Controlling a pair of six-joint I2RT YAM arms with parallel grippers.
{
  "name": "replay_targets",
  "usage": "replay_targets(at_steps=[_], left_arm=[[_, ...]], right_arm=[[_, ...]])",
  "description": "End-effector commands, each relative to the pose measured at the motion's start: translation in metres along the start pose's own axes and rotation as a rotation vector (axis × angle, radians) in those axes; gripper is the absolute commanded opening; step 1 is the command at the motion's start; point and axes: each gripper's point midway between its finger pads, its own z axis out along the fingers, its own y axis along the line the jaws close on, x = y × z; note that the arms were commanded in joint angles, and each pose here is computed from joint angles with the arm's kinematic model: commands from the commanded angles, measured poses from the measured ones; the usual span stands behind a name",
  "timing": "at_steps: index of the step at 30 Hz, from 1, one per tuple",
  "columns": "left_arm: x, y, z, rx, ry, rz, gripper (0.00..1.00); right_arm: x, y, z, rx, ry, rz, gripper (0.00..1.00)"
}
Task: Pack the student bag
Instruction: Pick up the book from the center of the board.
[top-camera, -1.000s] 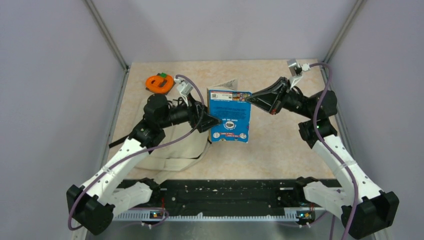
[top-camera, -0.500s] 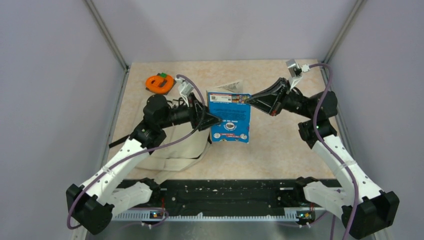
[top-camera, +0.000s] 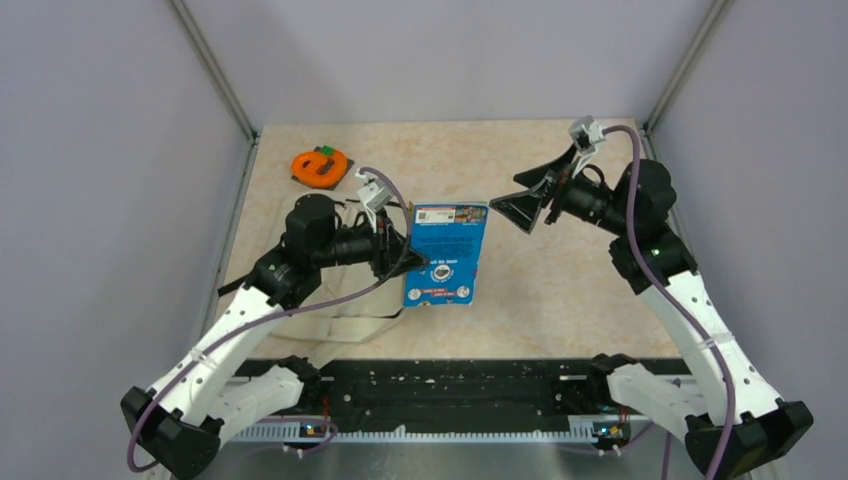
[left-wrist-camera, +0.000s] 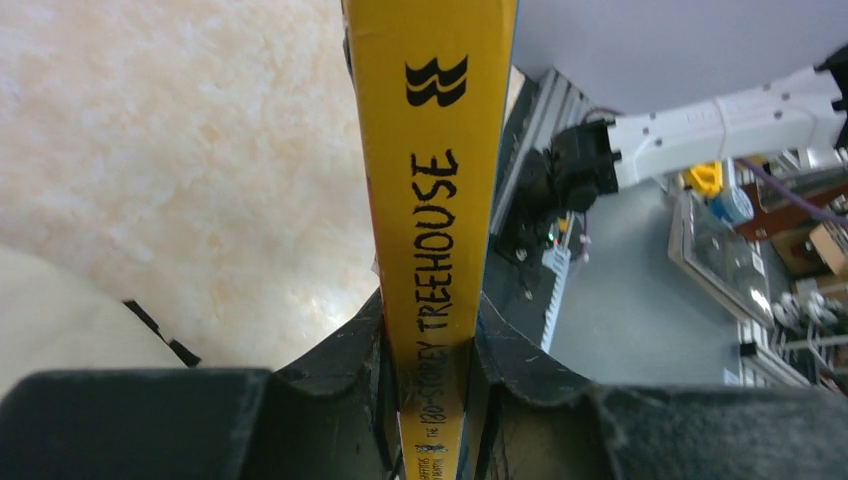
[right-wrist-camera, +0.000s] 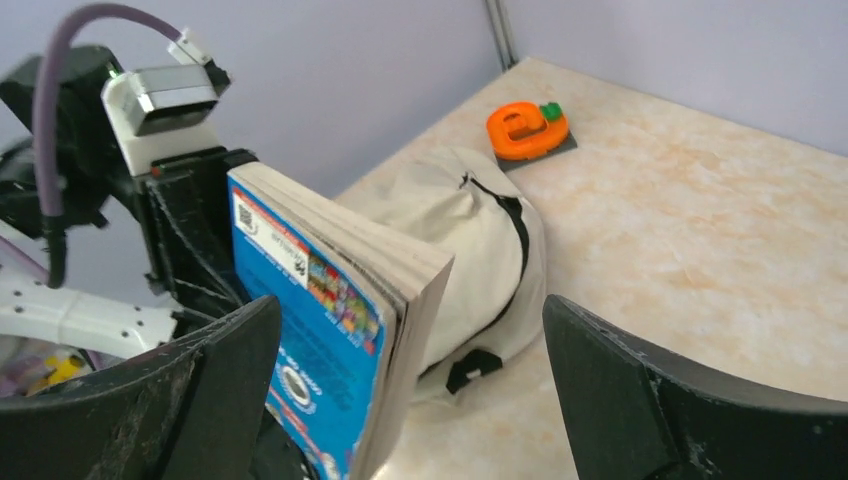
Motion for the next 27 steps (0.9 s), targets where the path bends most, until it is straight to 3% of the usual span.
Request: replay_targets(at_steps=[1, 9, 18, 24, 27], left_arm=[[0.01, -0.033, -0.018, 0.14, 0.13, 0.098, 0.0], [0.027, -0.062, -0.029, 0.305, 0.211, 0.085, 0.0], [0.036, -0.058, -0.015, 0.291, 0.266, 0.098, 0.0], [0.031, -0.049, -0.012, 0.233, 0.249, 0.129, 0.0], [0.03, -0.048, -0.012, 0.227, 0.244, 0.137, 0.0]], right_arm=[[0.02, -0.002, -0.006, -0.004, 0.12, -0.086, 0.99], [0.04, 0.047, 0.003, -0.348, 0.17, -0.052, 0.99], [0.091, 0.103, 0.028, -0.612, 0.354, 0.003, 0.98], [0.103, 0.118, 0.022, -0.698, 0.411, 0.018, 0.85], [0.107, 0.12, 0.015, -0.717, 0.426, 0.021, 0.67]])
